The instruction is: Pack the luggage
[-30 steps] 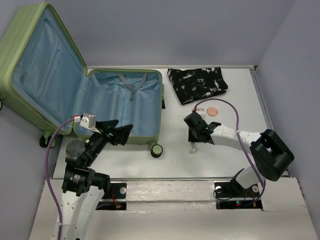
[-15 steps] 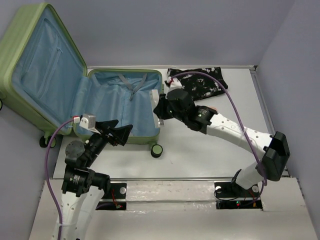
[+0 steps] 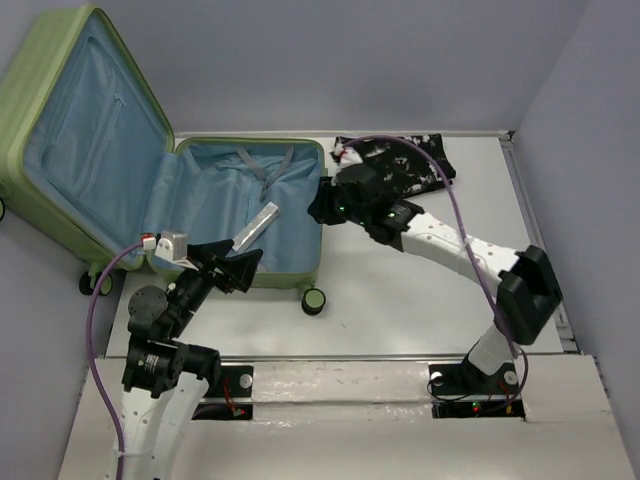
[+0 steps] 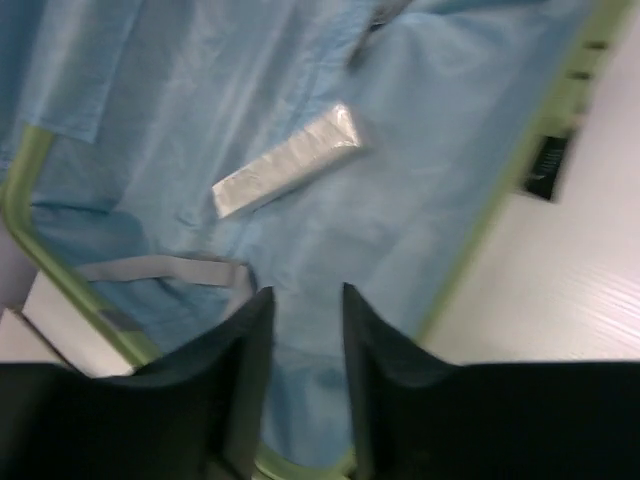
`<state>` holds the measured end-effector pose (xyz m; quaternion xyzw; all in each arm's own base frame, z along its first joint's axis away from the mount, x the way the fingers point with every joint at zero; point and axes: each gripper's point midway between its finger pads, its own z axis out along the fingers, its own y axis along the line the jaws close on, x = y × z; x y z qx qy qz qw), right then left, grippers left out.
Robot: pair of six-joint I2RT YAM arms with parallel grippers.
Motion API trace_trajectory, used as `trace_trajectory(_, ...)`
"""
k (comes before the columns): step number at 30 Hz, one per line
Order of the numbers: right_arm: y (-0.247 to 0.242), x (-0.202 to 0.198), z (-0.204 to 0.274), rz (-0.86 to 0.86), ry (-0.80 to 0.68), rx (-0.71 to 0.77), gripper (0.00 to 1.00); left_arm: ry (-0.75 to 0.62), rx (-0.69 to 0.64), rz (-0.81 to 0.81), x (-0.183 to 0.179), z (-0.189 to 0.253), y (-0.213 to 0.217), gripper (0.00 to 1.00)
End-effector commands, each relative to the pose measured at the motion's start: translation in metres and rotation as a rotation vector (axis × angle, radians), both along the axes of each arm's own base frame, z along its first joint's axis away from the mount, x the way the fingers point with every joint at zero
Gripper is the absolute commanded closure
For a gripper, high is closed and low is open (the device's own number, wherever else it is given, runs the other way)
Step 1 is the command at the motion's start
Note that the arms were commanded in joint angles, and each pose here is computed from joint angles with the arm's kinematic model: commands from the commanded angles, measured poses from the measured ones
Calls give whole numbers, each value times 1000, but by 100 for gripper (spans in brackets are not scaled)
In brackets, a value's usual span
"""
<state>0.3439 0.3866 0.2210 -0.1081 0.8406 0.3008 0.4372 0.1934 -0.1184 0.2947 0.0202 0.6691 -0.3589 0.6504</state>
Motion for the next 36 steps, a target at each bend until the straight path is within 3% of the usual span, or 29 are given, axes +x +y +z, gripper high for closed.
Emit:
trace_trajectory(1, -75, 24, 28, -155, -79, 106, 72, -68, -9, -25, -8, 25, -2, 1)
trace_trajectory(5, -105, 38, 8, -233, -89, 83, 76, -65, -9, -27, -8, 24, -3, 1)
trace_trajectory(11, -103, 67, -52, -187, -41, 65, 76, -52, -6, -28, -5, 22, -4, 1)
trace_trajectory(15, -92, 85, -64, -103, -50, 116, 66, -43, -3, -33, -3, 20, -5, 1)
trace_trajectory(26, -62, 125, -130, -42, 9, 144, 58, -25, 2, -47, -1, 16, -8, 1)
trace_trajectory(36, -44, 151, -152, -45, 30, 163, 51, -16, 5, -51, 1, 14, -9, 1)
